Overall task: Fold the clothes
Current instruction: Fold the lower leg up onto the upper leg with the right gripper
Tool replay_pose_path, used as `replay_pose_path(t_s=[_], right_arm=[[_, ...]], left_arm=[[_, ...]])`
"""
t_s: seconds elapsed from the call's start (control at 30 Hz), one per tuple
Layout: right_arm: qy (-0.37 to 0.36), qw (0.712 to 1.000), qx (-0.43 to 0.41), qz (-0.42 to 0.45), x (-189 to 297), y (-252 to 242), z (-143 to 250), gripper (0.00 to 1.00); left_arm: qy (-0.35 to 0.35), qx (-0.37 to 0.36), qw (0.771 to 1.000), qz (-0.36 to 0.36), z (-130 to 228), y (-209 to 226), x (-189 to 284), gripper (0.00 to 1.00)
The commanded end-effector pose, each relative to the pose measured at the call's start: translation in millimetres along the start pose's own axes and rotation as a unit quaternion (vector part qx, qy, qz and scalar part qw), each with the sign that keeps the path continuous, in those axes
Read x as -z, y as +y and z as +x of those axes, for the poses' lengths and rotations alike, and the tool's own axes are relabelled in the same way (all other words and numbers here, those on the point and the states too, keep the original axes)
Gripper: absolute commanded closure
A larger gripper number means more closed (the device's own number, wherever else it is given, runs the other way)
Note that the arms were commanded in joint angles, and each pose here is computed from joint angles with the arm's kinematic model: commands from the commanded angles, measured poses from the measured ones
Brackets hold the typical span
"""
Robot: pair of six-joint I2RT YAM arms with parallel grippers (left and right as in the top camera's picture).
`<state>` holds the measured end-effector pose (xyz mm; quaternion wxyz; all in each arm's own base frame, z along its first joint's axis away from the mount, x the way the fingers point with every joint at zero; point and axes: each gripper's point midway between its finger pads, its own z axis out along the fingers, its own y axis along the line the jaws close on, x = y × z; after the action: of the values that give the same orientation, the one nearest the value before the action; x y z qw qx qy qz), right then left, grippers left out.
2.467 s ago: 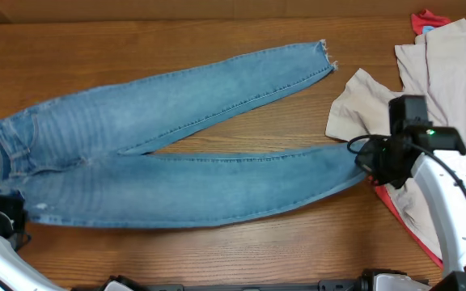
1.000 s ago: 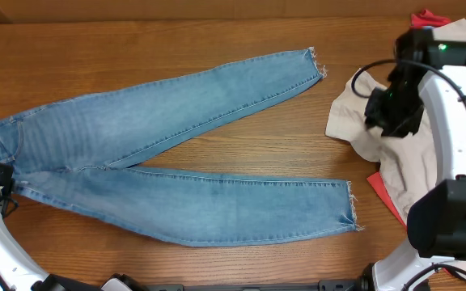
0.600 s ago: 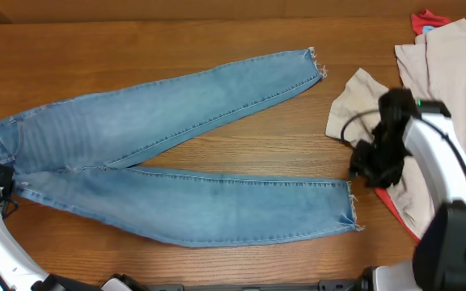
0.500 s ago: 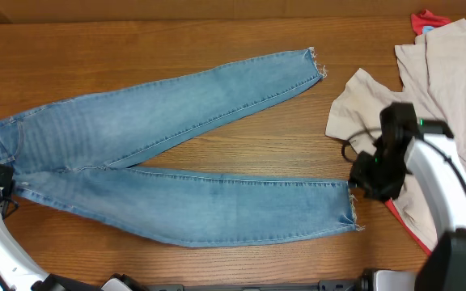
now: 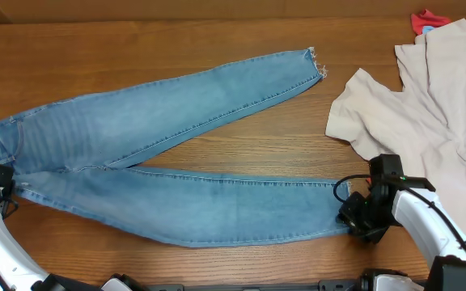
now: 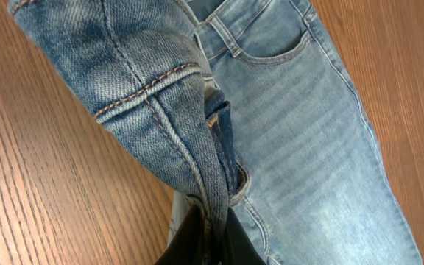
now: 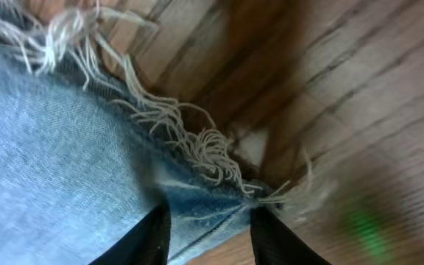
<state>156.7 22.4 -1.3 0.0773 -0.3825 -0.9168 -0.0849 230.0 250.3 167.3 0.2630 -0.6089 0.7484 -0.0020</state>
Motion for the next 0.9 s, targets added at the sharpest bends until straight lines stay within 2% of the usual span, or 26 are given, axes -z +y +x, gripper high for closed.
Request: replay_pose_path(t_s=[0.0, 0.17, 0.3, 0.7, 0.87], right_arm=[[0.013, 0.999, -0.045, -0.004, -7.3, -4.2, 7.7, 0.61], [0.018, 0.999, -0.048, -0.004, -7.2, -4.3, 9.8, 0.62], [0.055, 0.997, -0.054, -0.011, -6.6, -3.6, 25.2, 0.62], [0.06, 0.996, -0.067, -0.018, -6.4, -0.6, 26.1, 0.62], [0.043, 0.996, -0.075, -0.016, -7.1, -0.5, 19.1, 0.67]], left_arm=[[-0.012, -0.013, 1.0, 0.004, -8.7, -5.5, 4.7, 0.96], [-0.012, -0.013, 1.0, 0.004, -8.7, -5.5, 4.7, 0.96], [-0.012, -0.013, 1.0, 0.004, -8.6, -5.5, 4.7, 0.96], [-0.012, -0.013, 1.0, 0.004, -8.6, -5.5, 4.7, 0.95], [-0.012, -0.013, 1.0, 0.004, -8.6, -5.4, 4.7, 0.96]])
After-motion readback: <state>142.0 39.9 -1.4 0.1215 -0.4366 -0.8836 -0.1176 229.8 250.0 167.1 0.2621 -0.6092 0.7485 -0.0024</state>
